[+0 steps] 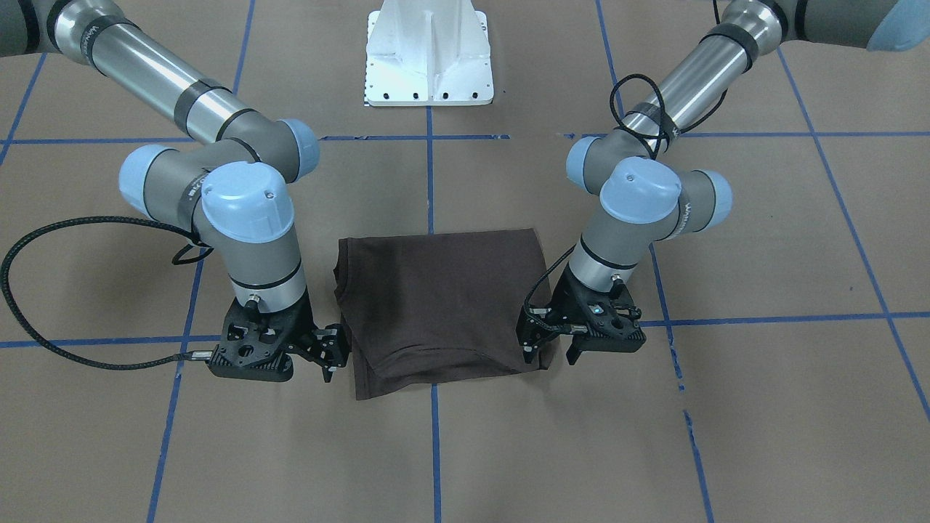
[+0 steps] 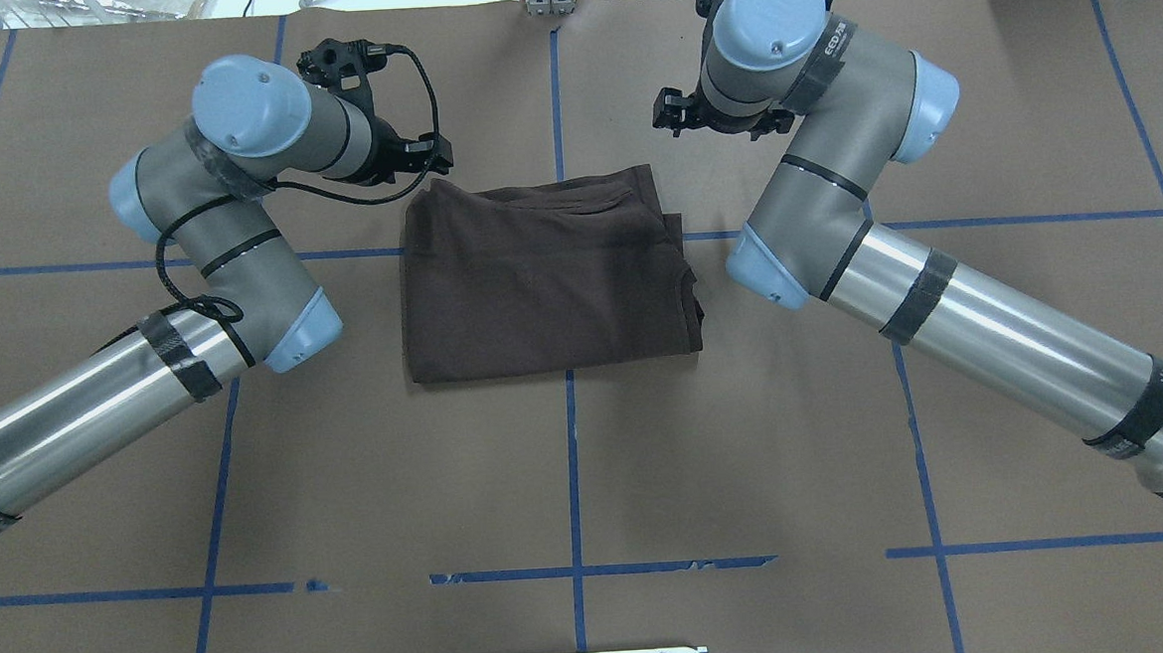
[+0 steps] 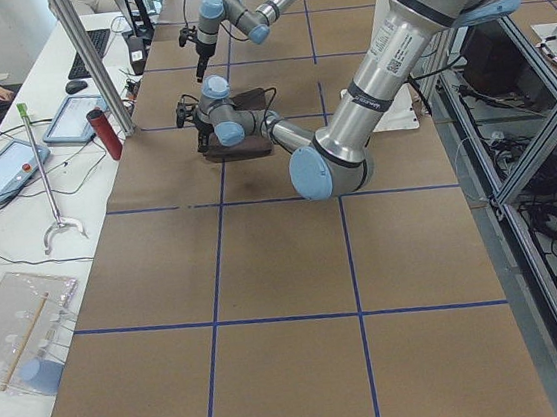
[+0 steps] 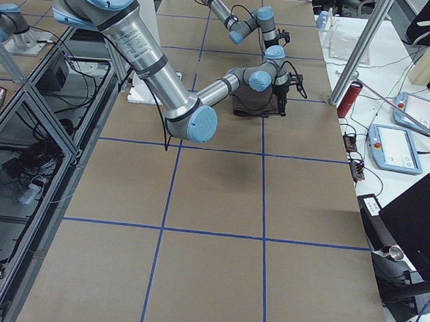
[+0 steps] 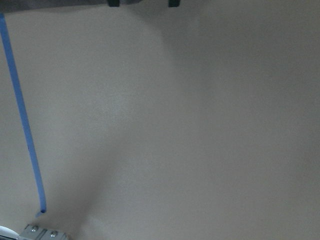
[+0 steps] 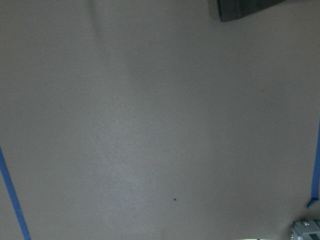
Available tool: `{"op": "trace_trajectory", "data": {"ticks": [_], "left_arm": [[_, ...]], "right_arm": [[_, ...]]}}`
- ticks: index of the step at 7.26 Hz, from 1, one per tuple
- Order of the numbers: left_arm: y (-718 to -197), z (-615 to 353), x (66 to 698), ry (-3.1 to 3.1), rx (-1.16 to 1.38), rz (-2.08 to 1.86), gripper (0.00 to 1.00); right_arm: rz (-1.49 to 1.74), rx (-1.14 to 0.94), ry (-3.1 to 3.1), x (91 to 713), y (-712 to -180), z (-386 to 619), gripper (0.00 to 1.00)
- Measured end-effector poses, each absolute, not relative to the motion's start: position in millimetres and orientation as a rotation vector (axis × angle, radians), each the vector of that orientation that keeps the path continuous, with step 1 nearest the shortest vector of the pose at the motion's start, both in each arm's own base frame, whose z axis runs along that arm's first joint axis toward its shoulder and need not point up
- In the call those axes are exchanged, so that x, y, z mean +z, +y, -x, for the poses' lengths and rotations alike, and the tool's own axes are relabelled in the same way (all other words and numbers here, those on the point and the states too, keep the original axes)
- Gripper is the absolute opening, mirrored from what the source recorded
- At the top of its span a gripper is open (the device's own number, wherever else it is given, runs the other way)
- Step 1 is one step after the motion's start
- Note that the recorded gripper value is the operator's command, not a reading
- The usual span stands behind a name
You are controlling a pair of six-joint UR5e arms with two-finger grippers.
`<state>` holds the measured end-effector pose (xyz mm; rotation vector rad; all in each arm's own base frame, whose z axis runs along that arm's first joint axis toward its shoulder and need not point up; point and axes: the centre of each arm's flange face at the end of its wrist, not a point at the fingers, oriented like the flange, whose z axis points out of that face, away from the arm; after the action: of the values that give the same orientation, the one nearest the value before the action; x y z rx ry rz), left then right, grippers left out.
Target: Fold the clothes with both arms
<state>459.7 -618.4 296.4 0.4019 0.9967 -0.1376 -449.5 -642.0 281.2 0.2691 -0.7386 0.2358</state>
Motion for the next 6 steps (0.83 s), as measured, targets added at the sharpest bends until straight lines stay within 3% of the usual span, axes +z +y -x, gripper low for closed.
{"op": "trace_trajectory", "data": {"ticks": [2, 6], "left_arm": [[-603.8, -368.3, 303.0, 0.895, 0.021, -0.470, 1.00], [-568.7, -118.6, 432.0, 0.704, 0.283, -0.545, 1.00]], "right_arm": [[-0.227, 0.124, -0.759, 320.3, -659.0, 365.3, 1.00], [-0.212, -0.154, -0.729, 481.1, -631.7, 112.6, 1.00]]}}
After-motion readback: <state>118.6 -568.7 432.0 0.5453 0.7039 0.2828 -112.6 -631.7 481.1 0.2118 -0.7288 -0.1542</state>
